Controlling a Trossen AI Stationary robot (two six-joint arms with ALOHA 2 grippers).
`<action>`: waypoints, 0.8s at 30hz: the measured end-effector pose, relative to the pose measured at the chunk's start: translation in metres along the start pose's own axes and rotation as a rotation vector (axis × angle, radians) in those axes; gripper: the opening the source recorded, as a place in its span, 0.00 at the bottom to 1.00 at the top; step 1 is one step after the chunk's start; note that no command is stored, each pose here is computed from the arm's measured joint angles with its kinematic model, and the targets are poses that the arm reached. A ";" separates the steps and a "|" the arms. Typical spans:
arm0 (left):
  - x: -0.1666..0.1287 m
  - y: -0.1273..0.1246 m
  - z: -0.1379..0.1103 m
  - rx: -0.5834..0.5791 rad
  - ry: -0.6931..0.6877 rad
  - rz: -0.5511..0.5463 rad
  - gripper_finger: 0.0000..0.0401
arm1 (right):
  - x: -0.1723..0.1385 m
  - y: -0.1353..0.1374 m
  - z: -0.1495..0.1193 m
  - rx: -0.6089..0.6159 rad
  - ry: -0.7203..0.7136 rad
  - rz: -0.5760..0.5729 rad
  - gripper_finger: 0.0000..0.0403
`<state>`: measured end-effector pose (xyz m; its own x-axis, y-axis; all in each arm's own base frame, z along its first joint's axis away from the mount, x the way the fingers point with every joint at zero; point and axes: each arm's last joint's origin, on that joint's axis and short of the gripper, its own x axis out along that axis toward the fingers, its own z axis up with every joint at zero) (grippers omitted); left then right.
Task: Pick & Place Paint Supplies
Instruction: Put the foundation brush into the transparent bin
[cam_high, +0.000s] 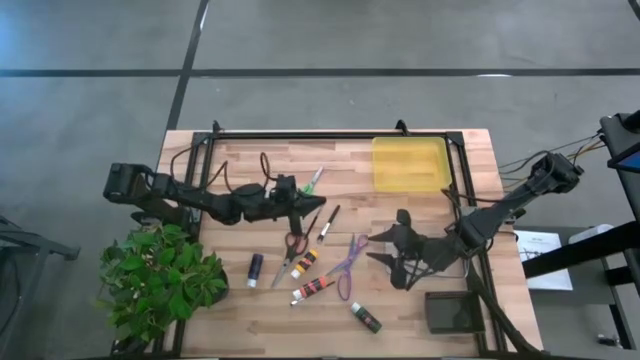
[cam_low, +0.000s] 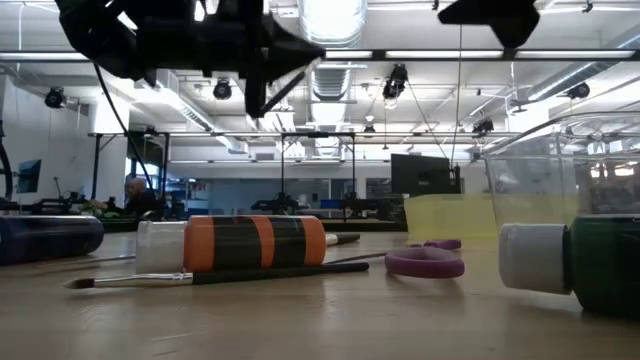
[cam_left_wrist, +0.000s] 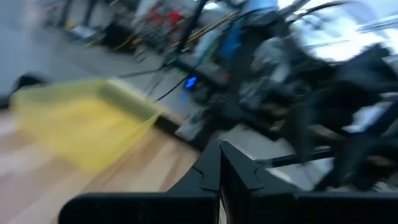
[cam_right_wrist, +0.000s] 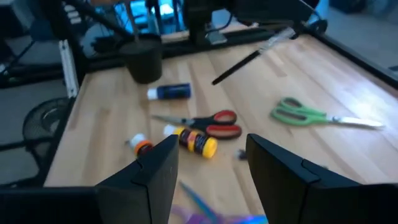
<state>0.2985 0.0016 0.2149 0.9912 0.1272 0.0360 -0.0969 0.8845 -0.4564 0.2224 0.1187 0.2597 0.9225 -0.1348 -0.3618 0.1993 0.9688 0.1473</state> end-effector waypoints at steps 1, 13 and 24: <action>0.000 -0.002 0.002 0.010 -0.010 -0.030 0.01 | 0.002 -0.002 -0.001 0.002 -0.016 -0.001 0.47; 0.007 -0.020 0.012 0.065 -0.037 -0.128 0.01 | 0.044 -0.042 0.012 0.056 -0.185 0.178 0.47; 0.007 -0.021 0.011 0.066 -0.029 -0.136 0.01 | 0.110 -0.061 0.036 0.073 -0.107 0.286 0.47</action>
<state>0.3069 -0.0112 0.2351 0.9927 0.0167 0.1195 0.0310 0.9219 -0.3861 0.3241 0.0375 0.2439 0.9732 0.1168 -0.1980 -0.0541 0.9536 0.2963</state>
